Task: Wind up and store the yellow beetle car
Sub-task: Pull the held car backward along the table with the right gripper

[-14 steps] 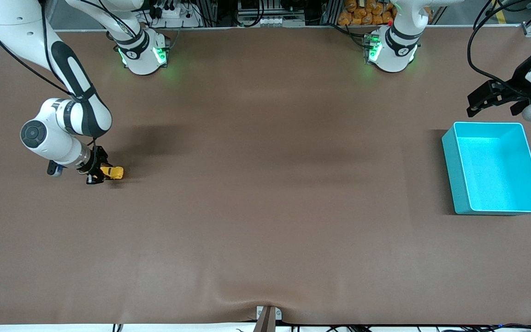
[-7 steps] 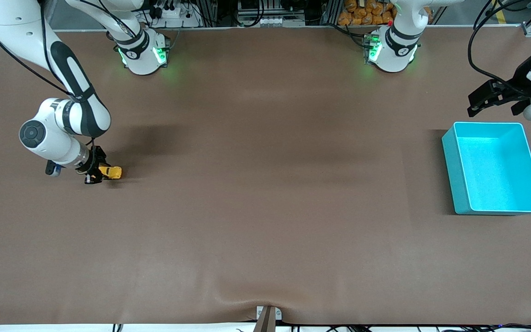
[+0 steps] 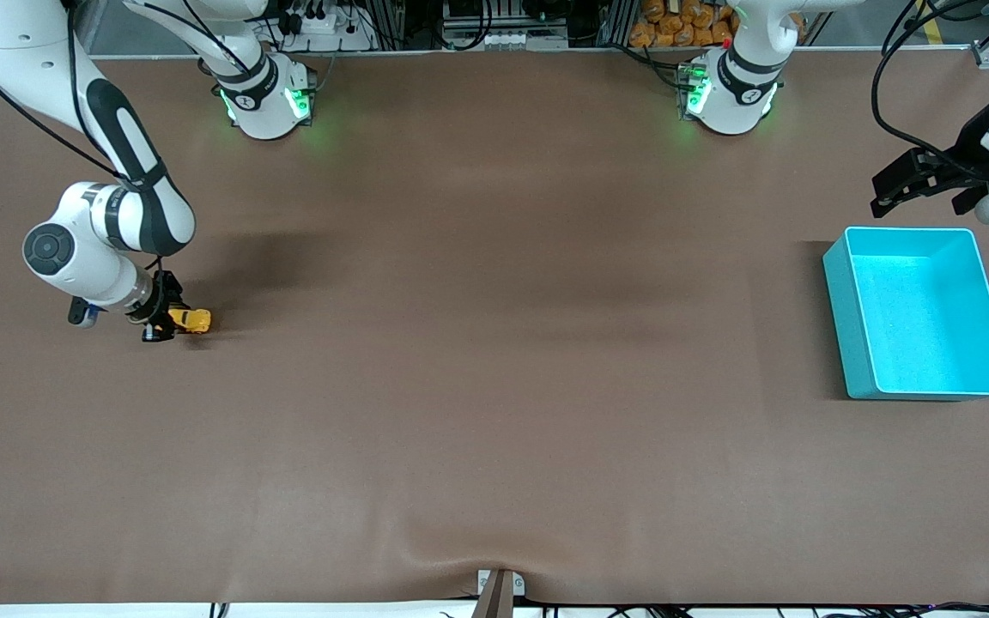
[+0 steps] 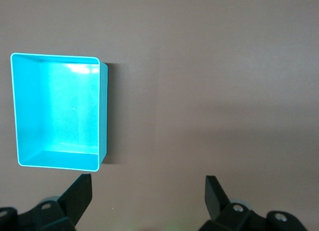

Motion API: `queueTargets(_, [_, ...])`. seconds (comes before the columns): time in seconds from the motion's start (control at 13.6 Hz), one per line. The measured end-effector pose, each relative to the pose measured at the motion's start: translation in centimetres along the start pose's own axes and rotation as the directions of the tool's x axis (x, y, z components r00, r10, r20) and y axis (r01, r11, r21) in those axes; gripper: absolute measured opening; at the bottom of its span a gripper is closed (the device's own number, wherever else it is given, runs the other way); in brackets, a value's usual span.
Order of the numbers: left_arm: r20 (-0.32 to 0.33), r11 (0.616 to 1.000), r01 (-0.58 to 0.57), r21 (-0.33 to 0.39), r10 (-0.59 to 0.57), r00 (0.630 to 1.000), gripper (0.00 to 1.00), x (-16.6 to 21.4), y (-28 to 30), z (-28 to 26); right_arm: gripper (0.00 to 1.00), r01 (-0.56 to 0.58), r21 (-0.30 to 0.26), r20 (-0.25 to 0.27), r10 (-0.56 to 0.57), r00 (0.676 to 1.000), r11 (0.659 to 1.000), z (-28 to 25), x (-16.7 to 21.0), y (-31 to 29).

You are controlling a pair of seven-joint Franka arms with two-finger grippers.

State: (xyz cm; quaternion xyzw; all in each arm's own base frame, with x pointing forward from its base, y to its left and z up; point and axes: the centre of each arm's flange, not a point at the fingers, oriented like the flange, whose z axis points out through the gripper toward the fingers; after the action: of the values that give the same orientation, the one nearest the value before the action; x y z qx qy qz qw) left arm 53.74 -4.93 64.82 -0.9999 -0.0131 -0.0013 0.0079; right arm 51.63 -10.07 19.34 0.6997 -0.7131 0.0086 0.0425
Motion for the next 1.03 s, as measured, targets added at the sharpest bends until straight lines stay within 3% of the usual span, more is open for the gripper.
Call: queueTargets(1.03, [-0.001,1.000,0.000,0.000,0.000,1.000,1.00,0.0,0.0,0.0,0.43,-0.005,-0.008,-0.077,0.005,0.997,1.000,0.6,6.6,0.2])
